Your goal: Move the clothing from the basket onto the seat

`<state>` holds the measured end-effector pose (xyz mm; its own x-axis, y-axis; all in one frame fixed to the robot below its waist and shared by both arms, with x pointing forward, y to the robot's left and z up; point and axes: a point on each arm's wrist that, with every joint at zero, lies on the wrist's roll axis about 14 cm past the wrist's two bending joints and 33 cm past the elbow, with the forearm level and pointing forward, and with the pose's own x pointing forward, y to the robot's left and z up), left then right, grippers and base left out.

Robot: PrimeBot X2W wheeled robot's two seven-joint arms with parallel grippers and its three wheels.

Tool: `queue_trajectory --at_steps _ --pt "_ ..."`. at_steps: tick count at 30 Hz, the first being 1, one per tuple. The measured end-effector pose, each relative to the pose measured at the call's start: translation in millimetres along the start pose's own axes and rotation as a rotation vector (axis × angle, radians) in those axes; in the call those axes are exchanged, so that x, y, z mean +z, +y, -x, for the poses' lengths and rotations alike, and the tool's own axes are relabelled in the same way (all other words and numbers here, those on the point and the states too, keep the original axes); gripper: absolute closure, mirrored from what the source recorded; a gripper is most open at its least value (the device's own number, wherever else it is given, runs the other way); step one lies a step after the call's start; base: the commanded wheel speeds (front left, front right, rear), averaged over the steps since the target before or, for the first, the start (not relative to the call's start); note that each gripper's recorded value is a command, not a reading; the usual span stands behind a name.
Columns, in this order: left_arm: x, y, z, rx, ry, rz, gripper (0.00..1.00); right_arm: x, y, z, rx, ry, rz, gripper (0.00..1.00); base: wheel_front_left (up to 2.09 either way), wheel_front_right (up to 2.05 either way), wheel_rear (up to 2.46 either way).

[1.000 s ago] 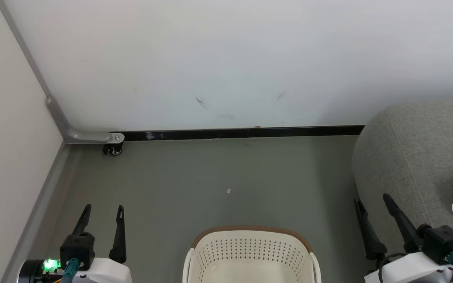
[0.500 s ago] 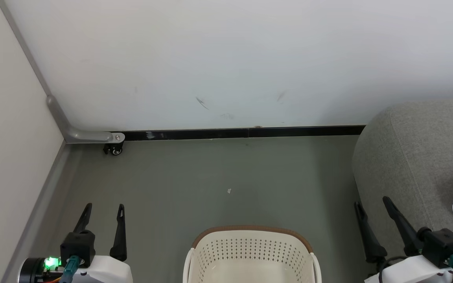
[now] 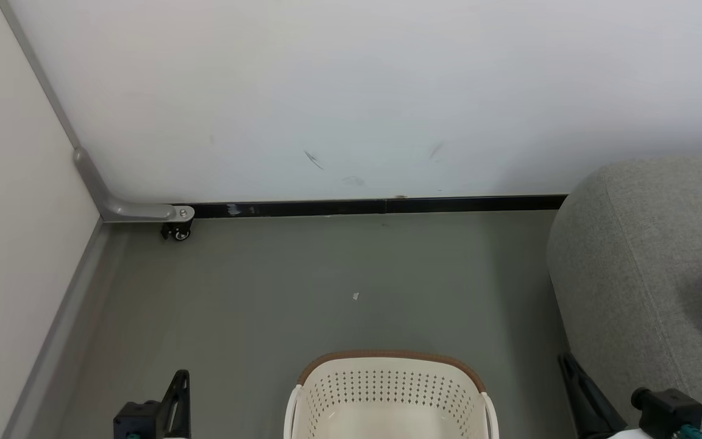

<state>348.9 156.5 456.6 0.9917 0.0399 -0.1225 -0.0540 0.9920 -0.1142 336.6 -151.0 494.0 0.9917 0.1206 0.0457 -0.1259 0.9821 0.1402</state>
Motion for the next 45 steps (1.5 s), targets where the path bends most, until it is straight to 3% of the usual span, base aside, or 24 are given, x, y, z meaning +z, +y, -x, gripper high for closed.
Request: queue_trajectory --at_steps 38,40,45 --pt "-12 16 -13 0.054 0.148 0.582 1.00 -7 -29 -6 -0.141 0.010 -0.579 1.00 0.00 0.00 0.00" --pt "-10 17 -15 0.051 0.151 0.658 1.00 -10 -33 -6 -0.157 0.018 -0.653 1.00 0.00 0.00 0.00" --pt "-9 17 -15 0.049 0.154 0.733 1.00 -7 -36 -8 -0.164 0.007 -0.722 1.00 0.00 0.00 0.00"
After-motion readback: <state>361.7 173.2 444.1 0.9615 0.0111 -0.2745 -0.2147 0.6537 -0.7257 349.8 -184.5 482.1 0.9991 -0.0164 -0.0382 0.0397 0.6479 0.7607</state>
